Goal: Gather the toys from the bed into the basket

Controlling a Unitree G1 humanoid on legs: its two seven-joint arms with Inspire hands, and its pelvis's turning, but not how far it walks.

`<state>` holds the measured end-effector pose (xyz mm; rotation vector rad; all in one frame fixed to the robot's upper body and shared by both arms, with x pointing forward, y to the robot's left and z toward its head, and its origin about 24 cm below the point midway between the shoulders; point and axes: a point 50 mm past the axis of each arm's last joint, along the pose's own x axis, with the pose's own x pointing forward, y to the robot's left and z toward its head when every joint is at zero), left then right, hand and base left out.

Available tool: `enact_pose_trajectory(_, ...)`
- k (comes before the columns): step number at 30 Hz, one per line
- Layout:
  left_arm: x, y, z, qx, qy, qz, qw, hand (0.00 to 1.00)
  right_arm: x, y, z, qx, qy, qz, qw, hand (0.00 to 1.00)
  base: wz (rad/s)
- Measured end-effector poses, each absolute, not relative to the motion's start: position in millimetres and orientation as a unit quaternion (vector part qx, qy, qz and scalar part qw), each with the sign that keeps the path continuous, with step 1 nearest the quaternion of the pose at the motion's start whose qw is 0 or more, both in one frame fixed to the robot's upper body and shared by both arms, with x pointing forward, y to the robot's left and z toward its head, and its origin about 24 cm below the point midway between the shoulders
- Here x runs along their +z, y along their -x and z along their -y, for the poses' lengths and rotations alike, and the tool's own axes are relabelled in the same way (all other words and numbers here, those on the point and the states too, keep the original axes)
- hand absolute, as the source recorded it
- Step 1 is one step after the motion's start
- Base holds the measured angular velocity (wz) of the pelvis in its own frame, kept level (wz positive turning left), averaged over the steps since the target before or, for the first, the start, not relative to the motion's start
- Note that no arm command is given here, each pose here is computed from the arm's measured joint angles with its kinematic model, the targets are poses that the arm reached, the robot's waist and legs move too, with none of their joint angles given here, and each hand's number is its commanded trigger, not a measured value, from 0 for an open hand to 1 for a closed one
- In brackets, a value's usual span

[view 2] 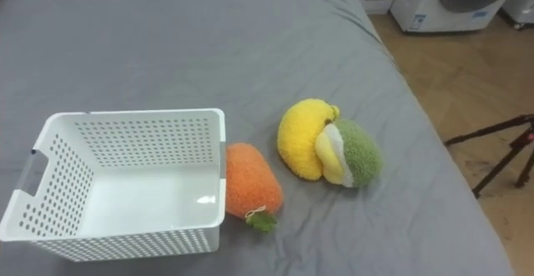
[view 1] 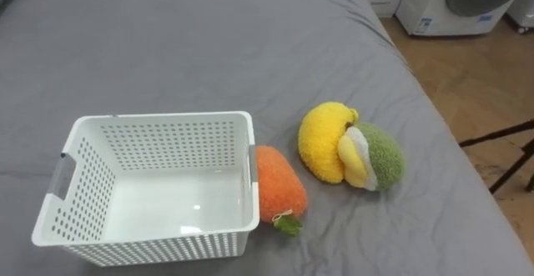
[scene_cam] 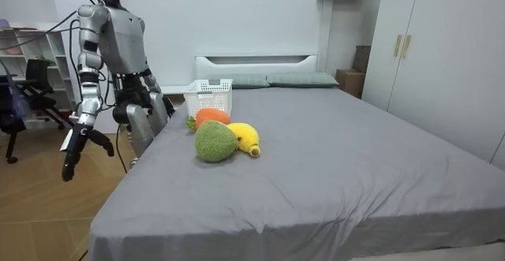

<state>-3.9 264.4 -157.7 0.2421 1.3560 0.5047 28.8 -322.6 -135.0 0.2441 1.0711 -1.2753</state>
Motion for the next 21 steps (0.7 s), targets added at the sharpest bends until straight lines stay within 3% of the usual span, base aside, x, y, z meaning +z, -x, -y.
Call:
enact_pose_trajectory(8,-156.9,-2.0,-265.1,0.215,-0.119,-0.616,0.748,0.0,-96.4,-98.4,341.3,-0.542,-0.02,-0.358,0.76,0.0,-0.04)
enact_pose_trajectory(13,-156.4,-4.9,-264.9,0.198,-0.138,-0.614,0.752,0.0,-71.1,-145.8,334.7,-0.484,0.052,-0.295,0.822,0.0,-0.05)
enact_pose_trajectory(21,-155.4,-11.6,-265.0,0.169,-0.166,-0.608,0.758,0.0,-40.9,-197.5,314.4,-0.407,0.12,-0.216,0.879,0.0,0.0)
